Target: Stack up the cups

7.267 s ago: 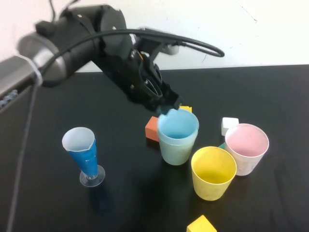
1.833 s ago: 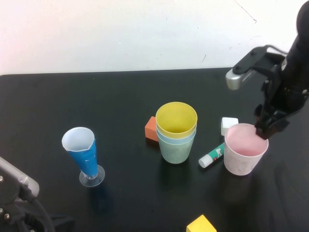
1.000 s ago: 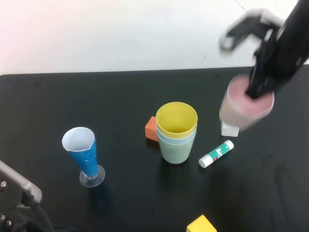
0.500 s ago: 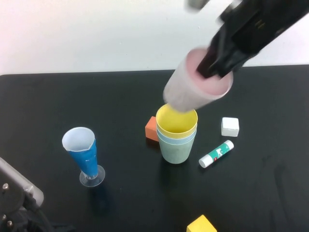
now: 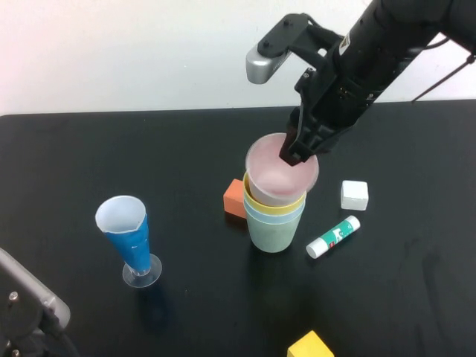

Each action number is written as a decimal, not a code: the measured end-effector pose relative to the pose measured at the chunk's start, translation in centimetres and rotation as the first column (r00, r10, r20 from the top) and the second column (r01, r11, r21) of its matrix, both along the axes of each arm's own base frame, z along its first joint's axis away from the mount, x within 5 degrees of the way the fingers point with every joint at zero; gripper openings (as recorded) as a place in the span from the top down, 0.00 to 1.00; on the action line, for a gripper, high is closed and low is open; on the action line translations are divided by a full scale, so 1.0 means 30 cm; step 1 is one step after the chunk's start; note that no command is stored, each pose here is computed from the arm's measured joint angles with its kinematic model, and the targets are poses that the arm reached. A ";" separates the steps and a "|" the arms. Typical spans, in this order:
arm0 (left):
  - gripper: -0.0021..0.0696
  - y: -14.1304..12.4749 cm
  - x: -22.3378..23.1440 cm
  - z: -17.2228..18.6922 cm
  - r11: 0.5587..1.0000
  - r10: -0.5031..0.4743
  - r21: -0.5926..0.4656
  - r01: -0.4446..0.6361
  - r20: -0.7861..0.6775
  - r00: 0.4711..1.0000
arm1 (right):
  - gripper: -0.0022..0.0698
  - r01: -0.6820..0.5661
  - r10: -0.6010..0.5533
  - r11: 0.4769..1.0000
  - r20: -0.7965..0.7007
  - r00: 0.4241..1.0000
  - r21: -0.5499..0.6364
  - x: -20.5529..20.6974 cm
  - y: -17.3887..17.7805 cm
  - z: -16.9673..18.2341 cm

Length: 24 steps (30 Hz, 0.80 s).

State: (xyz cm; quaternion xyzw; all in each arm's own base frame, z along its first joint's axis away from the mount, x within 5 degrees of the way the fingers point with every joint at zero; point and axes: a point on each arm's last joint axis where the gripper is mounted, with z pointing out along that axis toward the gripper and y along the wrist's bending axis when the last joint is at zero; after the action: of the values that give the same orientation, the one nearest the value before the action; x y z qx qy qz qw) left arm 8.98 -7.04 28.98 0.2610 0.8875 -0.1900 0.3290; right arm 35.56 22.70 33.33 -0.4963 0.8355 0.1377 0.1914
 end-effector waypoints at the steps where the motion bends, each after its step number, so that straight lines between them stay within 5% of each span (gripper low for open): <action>1: 0.97 0.000 0.000 0.000 1.000 0.000 0.000 0.000 0.000 1.000 | 0.69 0.001 -0.001 1.000 0.005 1.000 -0.005 0.001 -0.002 0.000; 8: 0.97 0.002 0.002 0.006 1.000 0.008 -0.008 -0.008 0.025 1.000 | 0.59 0.016 -0.014 0.999 0.055 0.998 -0.037 0.008 -0.014 0.043; 18: 0.97 0.079 -0.089 0.099 0.980 0.141 -0.176 -0.092 0.288 0.947 | 0.65 -0.066 0.049 0.990 0.131 0.990 0.128 -0.127 -0.045 0.241; 24: 0.97 0.186 -0.177 0.058 0.938 0.331 -0.227 -0.264 0.350 0.876 | 0.76 -0.191 0.146 0.955 0.200 0.969 0.227 -0.284 -0.094 0.334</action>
State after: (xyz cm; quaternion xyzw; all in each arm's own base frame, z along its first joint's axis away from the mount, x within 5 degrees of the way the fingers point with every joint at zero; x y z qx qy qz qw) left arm 3.67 -1.45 30.73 0.1236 0.8159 -0.1584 0.5422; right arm 27.04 19.89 43.37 -0.5489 0.7458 0.2098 0.3137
